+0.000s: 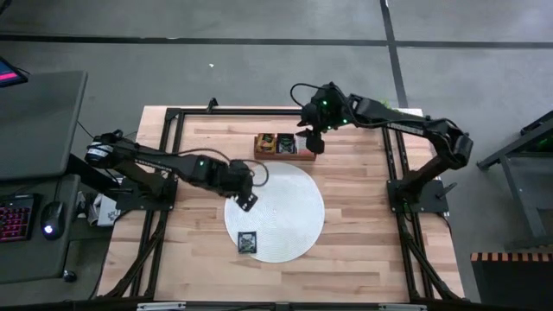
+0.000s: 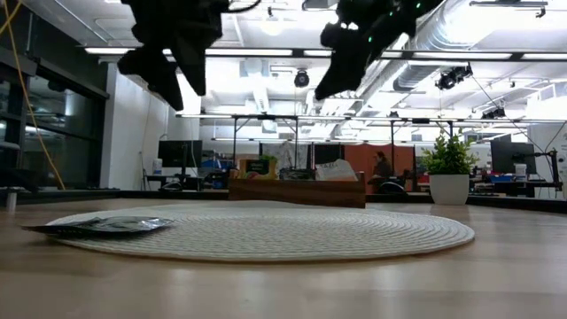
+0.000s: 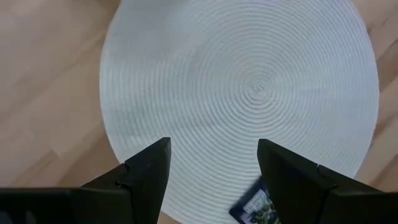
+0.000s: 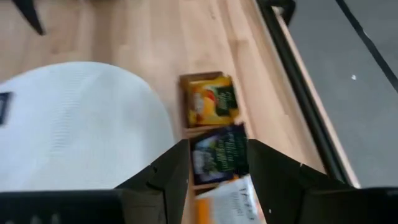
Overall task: Pick & Place Tea
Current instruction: Put the black tea bag into the middle section of the wooden organizer
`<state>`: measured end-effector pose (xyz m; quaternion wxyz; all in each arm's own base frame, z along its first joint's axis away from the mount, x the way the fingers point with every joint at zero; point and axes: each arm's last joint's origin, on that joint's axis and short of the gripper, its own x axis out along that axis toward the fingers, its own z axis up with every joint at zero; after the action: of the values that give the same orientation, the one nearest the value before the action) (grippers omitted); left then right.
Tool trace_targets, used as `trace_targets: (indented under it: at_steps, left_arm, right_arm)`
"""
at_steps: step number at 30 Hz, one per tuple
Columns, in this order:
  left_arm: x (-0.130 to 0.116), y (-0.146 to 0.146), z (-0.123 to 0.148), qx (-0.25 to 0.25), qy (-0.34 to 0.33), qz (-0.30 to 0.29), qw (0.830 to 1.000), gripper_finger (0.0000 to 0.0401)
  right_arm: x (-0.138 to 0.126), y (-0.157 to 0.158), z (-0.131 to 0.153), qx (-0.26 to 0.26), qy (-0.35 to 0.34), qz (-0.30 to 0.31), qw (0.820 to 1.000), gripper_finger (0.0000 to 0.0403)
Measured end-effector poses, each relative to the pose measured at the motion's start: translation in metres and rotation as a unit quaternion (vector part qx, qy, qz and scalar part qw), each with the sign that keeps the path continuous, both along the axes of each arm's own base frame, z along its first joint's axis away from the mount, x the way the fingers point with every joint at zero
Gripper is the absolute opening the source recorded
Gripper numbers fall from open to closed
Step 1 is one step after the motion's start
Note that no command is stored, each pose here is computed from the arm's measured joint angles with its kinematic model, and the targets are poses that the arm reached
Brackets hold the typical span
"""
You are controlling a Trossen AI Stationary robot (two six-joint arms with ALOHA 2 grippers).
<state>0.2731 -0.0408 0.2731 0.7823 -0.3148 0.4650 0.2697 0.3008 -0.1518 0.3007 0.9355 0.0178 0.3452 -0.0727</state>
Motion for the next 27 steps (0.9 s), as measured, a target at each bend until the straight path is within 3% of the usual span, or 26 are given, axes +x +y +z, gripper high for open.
trace_targets:
  at_steps: [10, 13, 18, 22, 27]
  left_arm:
    - [-0.036, -0.05, 0.002, 0.045, 0.027, 0.046, 0.998, 0.0238]
    - [-0.043, -0.063, 0.002, 0.046, 0.03, 0.023, 0.998, 0.0238]
    - [-0.049, -0.082, 0.002, 0.042, 0.033, -0.069, 0.996, 0.0238]
    - [-0.05, -0.086, 0.002, 0.043, 0.036, -0.1, 0.993, 0.0238]
    - [-0.049, -0.086, -0.016, 0.037, 0.027, -0.092, 0.995, 0.0238]
  right_arm:
    - [-0.009, 0.045, 0.026, 0.054, -0.02, 0.008, 0.998, 0.011]
    - [-0.013, 0.059, 0.028, 0.087, -0.004, 0.006, 0.996, 0.0079]
    - [-0.016, 0.089, 0.026, 0.135, 0.037, 0.026, 0.99, 0.0009]
    - [-0.016, 0.119, 0.022, 0.146, 0.078, 0.03, 0.986, 0.0007]
    - [-0.019, 0.16, 0.017, 0.133, 0.119, 0.013, 0.984, 0.0002]
